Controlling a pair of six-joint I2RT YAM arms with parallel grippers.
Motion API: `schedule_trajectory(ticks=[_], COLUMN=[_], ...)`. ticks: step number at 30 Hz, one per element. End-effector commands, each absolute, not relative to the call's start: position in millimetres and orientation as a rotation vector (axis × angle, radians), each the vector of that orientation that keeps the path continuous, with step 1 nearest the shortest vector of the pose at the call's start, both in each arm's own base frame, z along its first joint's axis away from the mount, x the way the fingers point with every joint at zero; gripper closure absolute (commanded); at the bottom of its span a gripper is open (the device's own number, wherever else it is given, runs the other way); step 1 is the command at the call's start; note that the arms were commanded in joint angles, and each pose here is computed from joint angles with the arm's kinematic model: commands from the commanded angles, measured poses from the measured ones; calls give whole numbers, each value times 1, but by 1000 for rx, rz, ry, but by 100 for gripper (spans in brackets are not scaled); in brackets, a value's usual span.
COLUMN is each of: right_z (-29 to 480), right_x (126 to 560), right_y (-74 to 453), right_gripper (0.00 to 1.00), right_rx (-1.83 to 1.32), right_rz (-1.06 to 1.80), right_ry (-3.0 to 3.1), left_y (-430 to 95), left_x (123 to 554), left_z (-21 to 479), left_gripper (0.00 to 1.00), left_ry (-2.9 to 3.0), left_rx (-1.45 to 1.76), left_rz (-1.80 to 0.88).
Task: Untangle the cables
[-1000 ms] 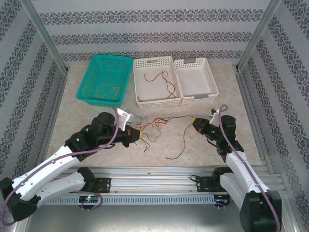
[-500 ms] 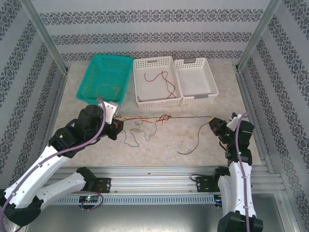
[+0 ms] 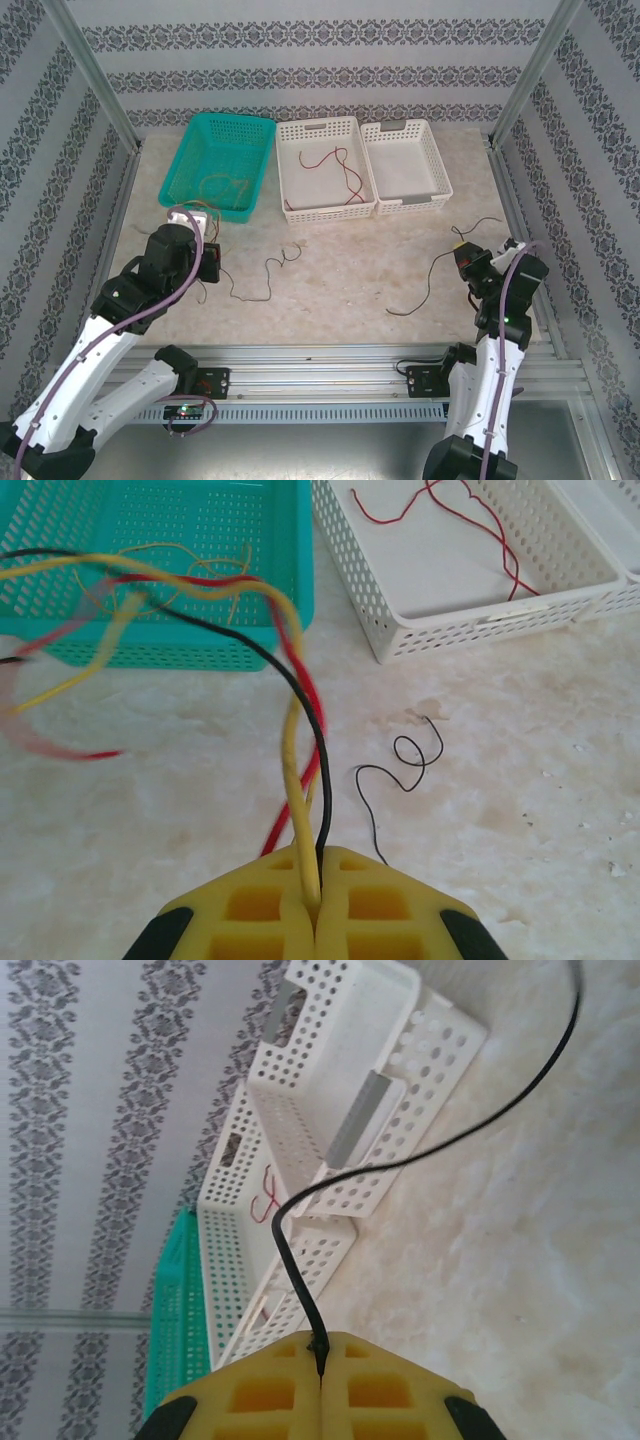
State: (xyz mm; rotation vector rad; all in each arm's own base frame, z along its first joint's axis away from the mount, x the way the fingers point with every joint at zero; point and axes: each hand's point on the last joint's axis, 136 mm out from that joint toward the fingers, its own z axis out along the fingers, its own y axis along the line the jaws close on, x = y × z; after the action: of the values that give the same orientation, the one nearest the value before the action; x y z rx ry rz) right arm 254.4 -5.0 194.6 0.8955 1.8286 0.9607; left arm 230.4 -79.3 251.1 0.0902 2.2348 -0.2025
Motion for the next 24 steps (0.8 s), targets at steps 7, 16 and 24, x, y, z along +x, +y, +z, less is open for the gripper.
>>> schedule_trajectory(ticks=[7, 16, 24], right_z=[298, 376, 394], right_x=[255, 282, 351], right_y=[26, 23, 23], right_gripper=[100, 100, 100], right_rx=[579, 485, 426], right_rz=[963, 910, 769], right_ry=[1738, 1644, 1733], left_y=[-94, -104, -108], left_x=[231, 234, 235], left_z=[234, 224, 221], left_gripper=[100, 100, 100], left_ry=[2295, 2328, 2336], left_rx=[139, 175, 191], left_rz=[-274, -309, -320])
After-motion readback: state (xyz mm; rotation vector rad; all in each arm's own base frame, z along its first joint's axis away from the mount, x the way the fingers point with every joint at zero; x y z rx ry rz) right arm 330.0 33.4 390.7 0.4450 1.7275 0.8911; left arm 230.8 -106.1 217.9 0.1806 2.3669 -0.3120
